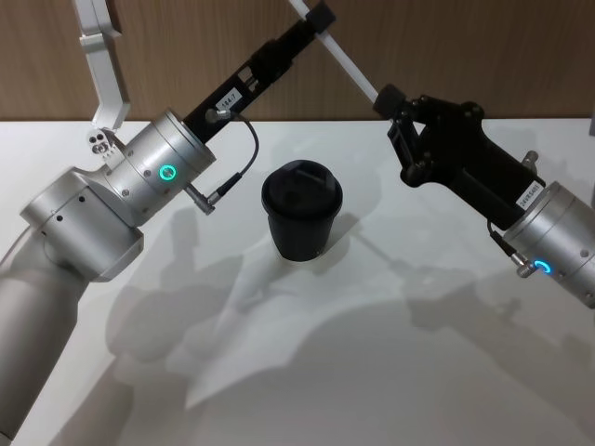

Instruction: Pick up the straw with one hand, pass it to the other hand, and insert it into the cup.

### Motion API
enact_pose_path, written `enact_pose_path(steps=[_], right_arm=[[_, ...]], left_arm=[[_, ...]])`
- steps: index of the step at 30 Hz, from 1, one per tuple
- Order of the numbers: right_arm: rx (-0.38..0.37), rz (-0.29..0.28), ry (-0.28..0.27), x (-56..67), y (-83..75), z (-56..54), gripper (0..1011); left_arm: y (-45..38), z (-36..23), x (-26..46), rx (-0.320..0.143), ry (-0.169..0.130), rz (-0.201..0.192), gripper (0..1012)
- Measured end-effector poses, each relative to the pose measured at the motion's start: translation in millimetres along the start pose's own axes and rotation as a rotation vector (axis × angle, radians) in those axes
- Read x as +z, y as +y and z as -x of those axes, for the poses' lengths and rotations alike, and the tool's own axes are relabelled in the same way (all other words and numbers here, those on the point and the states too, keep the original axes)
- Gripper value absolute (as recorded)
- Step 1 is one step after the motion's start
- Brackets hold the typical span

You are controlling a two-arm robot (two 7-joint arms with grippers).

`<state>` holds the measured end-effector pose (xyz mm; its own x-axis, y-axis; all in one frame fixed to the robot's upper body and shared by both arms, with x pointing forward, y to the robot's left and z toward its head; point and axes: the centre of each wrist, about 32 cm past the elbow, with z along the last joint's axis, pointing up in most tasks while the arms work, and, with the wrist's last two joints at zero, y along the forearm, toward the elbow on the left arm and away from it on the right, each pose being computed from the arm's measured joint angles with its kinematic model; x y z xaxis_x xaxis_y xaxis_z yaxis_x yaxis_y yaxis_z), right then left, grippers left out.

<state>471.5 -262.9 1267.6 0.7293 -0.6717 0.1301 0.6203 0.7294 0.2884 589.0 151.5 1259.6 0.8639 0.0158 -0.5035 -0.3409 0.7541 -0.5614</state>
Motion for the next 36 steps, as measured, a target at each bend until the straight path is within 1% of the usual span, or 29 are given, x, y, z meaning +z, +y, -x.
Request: enact_pose_path(steps=[6,16,18,19,23,24,25,26,28,30,31,32,34,35,36], right_arm=[[0.0,0.0,0.0,0.0,0.0,0.0,2],[0.0,0.0,0.0,0.0,0.0,0.0,2],[0.0,0.0,0.0,0.1,0.0,0.0,36],[0.0,0.0,0.0,0.0,0.0,0.0,36],[0.0,-0.001,0.0,0.0,0.0,0.0,147],[0.0,0.0,0.0,0.0,0.0,0.0,158],[0.0,0.0,0.0,0.1,0.0,0.0,221],[0.0,0.0,0.0,0.0,0.0,0.0,258],[0.0,-0.001,0.0,0.1,0.0,0.0,277],[0.0,-0.001,0.0,0.1,0.0,0.0,343],[0.0,0.0,0.0,0.0,0.0,0.0,374],[0.0,0.0,0.0,0.0,0.0,0.0,431],[0.0,0.0,0.0,0.0,0.0,0.0,489],[0.0,0.0,0.0,0.0,0.0,0.0,535],[0.0,0.0,0.0,0.0,0.0,0.0,546]], left_arm=[[0.0,0.0,0.0,0.0,0.0,0.0,46],[0.0,0.0,0.1,0.001,0.0,0.0,16],[0.1,0.0,0.3,0.002,-0.001,0.0,16],[0.2,-0.1,0.4,0.002,-0.001,0.001,16],[0.2,0.0,0.3,0.002,-0.001,0.0,16],[0.2,0.0,0.3,0.002,-0.001,0.0,15],[0.1,0.0,0.3,0.002,-0.001,0.001,15],[0.2,0.0,0.3,0.002,-0.001,0.0,16],[0.1,0.0,0.3,0.002,-0.001,0.0,16],[0.1,0.1,0.3,0.002,-0.003,0.0,16],[0.0,0.3,0.5,0.003,-0.008,-0.001,15],[-0.2,0.5,0.6,0.003,-0.011,-0.002,15],[-0.3,0.9,1.1,0.006,-0.021,-0.005,16],[-0.4,1.4,2.0,0.009,-0.034,-0.01,16],[-0.3,1.7,2.7,0.011,-0.043,-0.013,16]])
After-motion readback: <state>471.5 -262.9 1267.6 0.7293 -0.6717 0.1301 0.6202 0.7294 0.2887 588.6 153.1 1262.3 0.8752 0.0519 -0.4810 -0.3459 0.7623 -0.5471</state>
